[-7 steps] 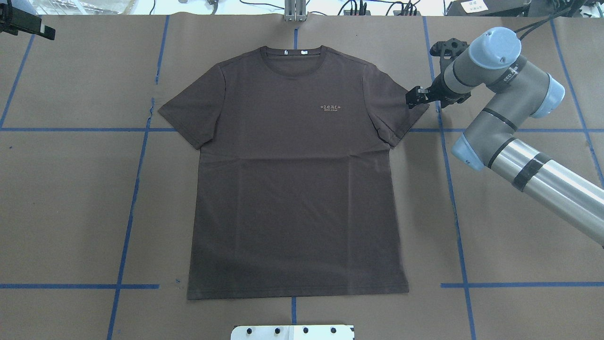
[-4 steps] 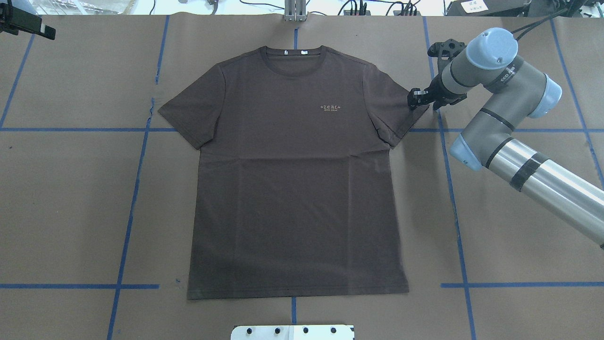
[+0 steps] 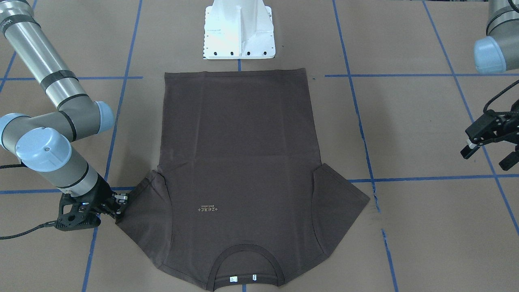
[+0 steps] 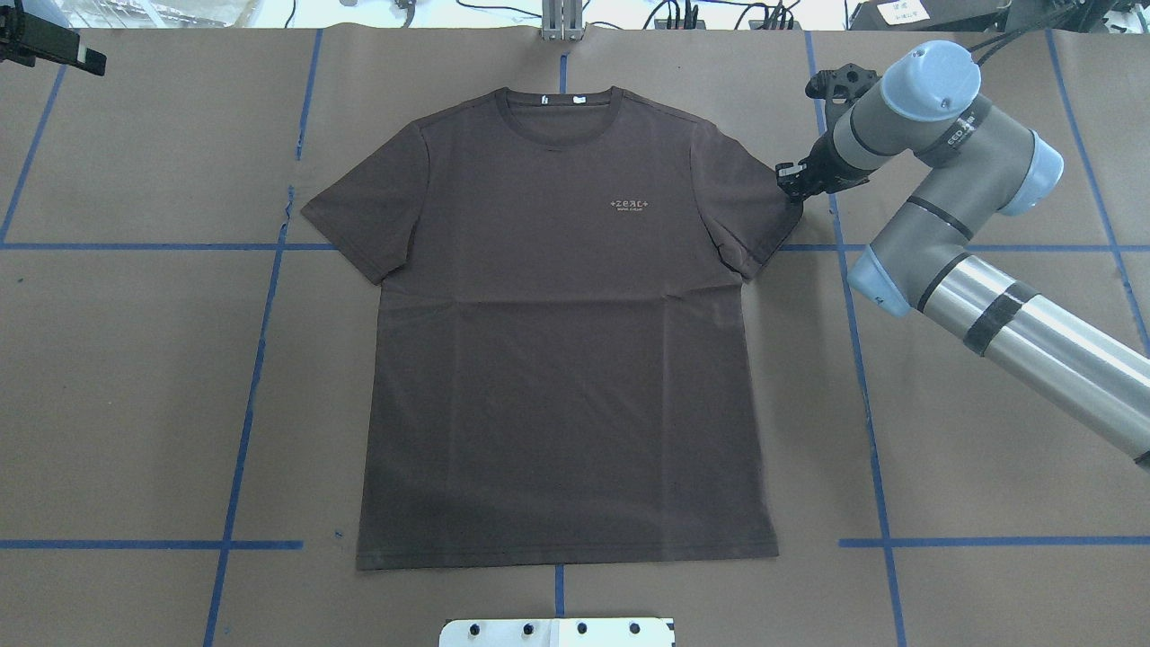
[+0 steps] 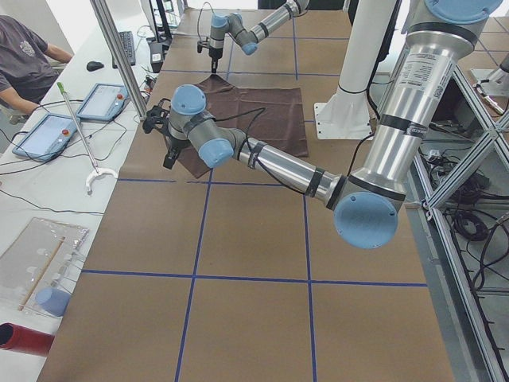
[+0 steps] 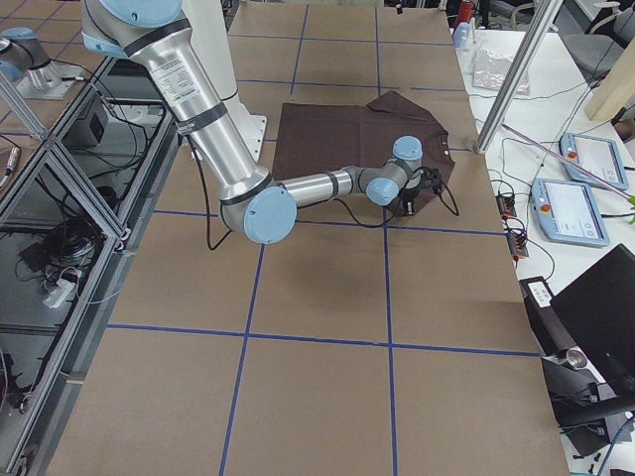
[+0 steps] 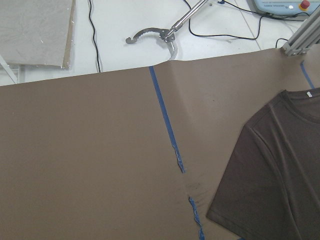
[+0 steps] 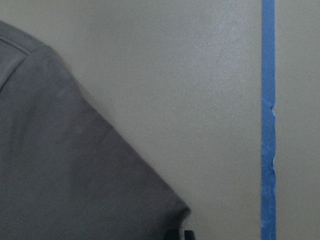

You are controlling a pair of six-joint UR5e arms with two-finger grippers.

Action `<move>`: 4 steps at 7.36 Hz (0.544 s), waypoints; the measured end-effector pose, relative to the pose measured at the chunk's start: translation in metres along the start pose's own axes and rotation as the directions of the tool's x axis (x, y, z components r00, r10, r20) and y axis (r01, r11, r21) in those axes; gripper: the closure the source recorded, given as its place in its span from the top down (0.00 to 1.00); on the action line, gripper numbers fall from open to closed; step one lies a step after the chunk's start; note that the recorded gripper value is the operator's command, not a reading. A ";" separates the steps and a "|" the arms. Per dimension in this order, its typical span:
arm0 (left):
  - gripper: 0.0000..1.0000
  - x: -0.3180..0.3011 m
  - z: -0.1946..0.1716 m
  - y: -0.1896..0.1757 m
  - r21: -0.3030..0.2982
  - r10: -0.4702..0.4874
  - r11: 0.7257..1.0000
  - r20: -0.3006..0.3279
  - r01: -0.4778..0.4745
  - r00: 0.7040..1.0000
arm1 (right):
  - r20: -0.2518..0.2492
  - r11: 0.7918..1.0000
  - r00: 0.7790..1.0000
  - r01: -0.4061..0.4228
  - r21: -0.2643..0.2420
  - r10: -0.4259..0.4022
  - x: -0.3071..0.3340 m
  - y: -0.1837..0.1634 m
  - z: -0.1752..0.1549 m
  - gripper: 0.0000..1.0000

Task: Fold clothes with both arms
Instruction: 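Fold the grasped sleeve inward across the chest with the right gripper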

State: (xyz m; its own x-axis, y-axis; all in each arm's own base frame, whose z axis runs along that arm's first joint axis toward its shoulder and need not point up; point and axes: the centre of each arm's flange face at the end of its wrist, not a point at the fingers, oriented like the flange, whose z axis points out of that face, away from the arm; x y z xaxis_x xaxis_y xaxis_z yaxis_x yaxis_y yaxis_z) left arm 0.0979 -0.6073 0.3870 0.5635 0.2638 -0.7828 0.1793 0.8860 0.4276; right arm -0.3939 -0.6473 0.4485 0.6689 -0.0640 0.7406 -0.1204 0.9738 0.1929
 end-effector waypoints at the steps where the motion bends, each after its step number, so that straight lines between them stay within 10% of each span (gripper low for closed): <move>1: 0.99 0.001 0.000 -0.001 0.001 0.001 1.000 -0.001 -0.001 1.000 | 0.014 1.000 1.000 0.009 0.009 -0.009 -0.011 -0.004 -0.007 0.00; 4: 0.99 0.004 -0.001 -0.004 0.005 0.005 1.000 -0.003 -0.005 1.000 | 0.096 0.996 0.993 0.059 0.070 -0.066 -0.082 -0.027 -0.047 0.00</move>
State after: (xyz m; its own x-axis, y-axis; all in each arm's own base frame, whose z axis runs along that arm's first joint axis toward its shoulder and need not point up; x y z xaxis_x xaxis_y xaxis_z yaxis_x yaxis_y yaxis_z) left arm 0.0984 -0.6093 0.3819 0.5617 0.2696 -0.7822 0.1805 0.8827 0.4339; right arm -0.4110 -0.6579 0.3519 0.6016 -0.1485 0.7849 -0.1316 0.9507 0.2807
